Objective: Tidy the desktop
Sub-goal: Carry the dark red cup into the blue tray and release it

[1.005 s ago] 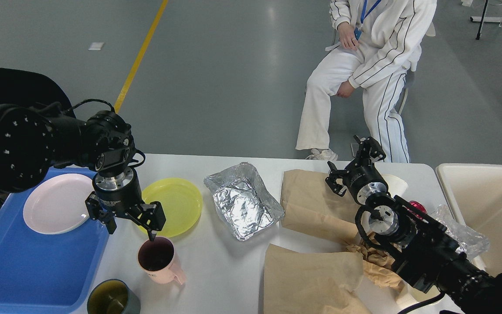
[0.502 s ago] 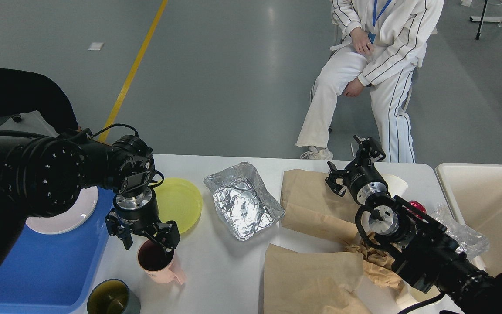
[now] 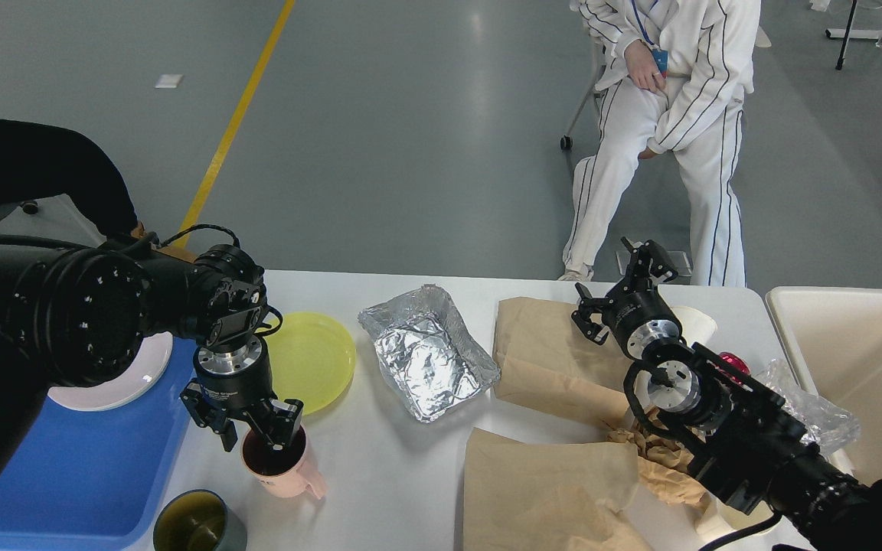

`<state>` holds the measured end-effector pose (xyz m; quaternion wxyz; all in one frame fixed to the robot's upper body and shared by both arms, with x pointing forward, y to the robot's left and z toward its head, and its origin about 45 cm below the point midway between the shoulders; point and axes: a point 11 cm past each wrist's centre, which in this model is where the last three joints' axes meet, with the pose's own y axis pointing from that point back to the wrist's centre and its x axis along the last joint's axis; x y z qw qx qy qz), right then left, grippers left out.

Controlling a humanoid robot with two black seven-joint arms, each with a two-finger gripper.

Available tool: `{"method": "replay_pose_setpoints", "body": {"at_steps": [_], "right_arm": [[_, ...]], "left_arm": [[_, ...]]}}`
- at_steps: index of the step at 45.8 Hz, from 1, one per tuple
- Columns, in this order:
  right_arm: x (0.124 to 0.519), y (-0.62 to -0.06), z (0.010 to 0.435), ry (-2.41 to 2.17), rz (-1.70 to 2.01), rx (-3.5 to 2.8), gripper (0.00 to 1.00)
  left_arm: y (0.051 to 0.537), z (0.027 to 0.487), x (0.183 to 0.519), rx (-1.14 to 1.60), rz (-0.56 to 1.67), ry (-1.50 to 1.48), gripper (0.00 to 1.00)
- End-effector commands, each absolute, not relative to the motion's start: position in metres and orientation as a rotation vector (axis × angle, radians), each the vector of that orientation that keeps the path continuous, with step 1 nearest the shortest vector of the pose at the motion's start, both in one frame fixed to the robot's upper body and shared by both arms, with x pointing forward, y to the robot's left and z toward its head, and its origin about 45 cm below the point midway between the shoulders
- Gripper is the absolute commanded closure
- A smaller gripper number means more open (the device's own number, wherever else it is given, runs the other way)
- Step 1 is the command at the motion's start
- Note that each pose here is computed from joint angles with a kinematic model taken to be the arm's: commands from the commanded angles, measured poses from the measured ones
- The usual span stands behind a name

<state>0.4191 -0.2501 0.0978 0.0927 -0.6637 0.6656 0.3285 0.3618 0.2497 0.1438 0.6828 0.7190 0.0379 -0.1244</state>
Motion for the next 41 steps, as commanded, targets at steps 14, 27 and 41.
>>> {"method": "replay_pose_setpoints", "body": {"at_steps": [14, 27, 41], "right_arm": [[0.419, -0.25, 0.098, 1.976, 0.976, -1.97, 0.0], [0.419, -0.25, 0.098, 1.976, 0.976, -1.97, 0.0], [0.419, -0.25, 0.098, 1.976, 0.976, -1.97, 0.0]], "left_arm": [[0.255, 0.14, 0.358, 1.624, -0.286, 0.1, 1.0], [0.246, 0.193, 0.393, 1.624, -0.198, -0.003, 1.0], [0.324, 0.24, 0.404, 1.552, 0.039, 0.085, 1.0]]}}
